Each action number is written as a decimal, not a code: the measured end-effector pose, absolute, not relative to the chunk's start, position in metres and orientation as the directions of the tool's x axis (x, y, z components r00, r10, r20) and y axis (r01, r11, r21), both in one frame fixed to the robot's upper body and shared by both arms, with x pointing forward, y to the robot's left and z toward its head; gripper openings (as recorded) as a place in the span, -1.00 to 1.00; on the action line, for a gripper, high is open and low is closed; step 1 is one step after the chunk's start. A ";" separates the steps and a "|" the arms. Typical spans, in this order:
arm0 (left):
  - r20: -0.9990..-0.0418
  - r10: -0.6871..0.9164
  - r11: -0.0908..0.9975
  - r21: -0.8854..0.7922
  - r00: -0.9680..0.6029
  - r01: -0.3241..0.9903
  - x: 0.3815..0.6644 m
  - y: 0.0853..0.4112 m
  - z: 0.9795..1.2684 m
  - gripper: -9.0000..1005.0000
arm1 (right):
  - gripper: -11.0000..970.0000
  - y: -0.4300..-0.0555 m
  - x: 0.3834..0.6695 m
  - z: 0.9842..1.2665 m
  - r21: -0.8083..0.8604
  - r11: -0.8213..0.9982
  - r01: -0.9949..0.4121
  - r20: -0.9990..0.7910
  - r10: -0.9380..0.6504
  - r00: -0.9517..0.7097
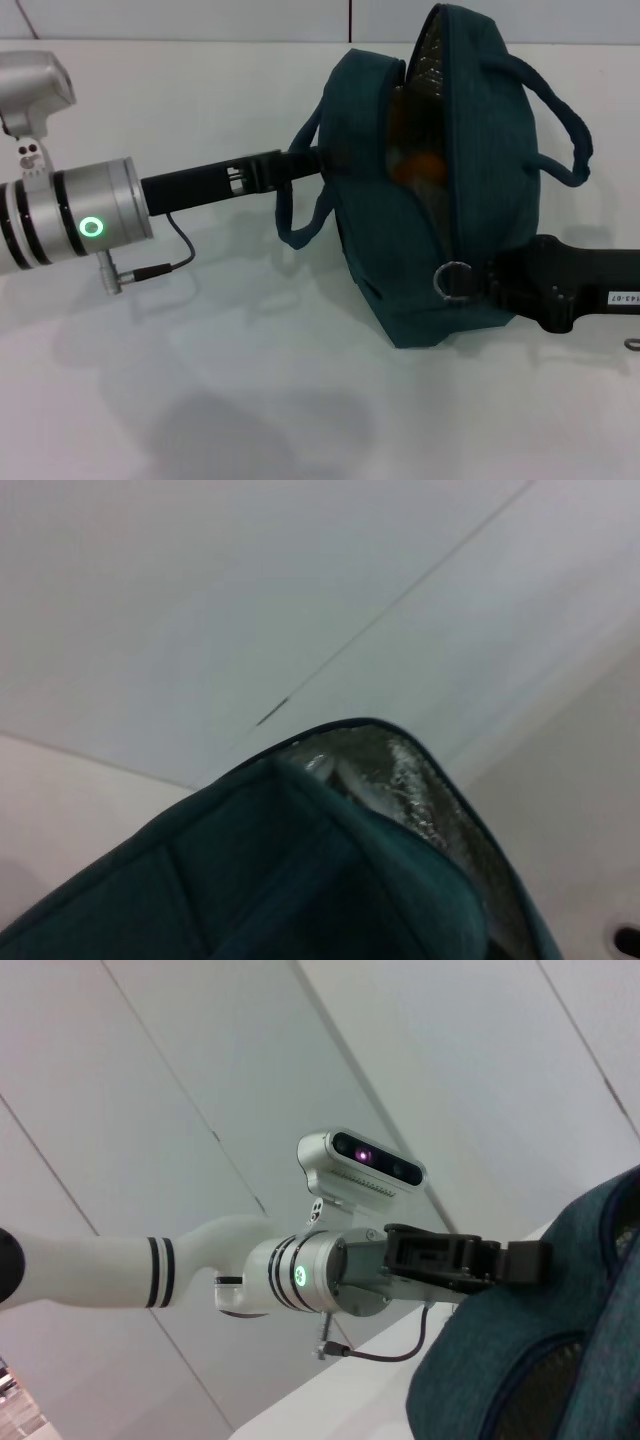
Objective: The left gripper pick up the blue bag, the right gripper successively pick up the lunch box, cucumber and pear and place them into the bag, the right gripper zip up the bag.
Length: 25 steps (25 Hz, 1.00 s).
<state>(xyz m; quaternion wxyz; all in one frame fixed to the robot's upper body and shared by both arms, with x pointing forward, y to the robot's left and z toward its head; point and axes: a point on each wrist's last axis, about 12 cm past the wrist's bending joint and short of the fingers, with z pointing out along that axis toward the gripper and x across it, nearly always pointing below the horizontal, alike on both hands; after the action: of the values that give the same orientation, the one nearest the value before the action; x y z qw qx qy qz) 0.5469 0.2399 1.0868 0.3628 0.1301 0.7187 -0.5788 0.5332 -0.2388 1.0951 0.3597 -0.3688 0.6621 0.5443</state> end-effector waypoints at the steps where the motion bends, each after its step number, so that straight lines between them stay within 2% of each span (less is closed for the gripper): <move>1: -0.681 -0.233 0.294 -0.729 -0.694 0.618 0.546 0.240 1.087 -0.61 | -0.96 -0.239 0.533 1.096 0.455 0.132 -0.881 -0.878 -0.098 -0.468; 6: -0.734 -0.242 0.293 -0.678 -0.634 0.674 0.540 0.248 1.088 -0.24 | -0.96 -0.240 0.532 1.098 0.455 0.112 -0.883 -0.880 -0.093 -0.465; 12: -0.803 -0.299 0.362 -0.595 -0.515 0.717 0.529 0.268 1.084 0.00 | -0.96 -0.247 0.531 1.109 0.446 0.076 -0.892 -0.892 -0.046 -0.450; 17: -0.822 -0.258 0.383 -0.569 -0.507 0.728 0.519 0.271 1.075 0.21 | -0.96 -0.248 0.534 1.115 0.442 0.068 -0.894 -0.896 -0.013 -0.444; 25: -0.849 -0.171 0.391 -0.524 -0.499 0.757 0.502 0.267 1.058 0.19 | -0.95 -0.243 0.542 1.123 0.430 0.059 -0.901 -0.903 0.018 -0.429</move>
<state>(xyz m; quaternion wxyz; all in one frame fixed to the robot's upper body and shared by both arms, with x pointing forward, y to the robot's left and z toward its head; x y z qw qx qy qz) 0.5016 0.2666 1.0585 0.4542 0.2097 0.6992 -0.5106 0.5420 -0.2425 1.1233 0.3939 -0.3607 0.6119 0.5834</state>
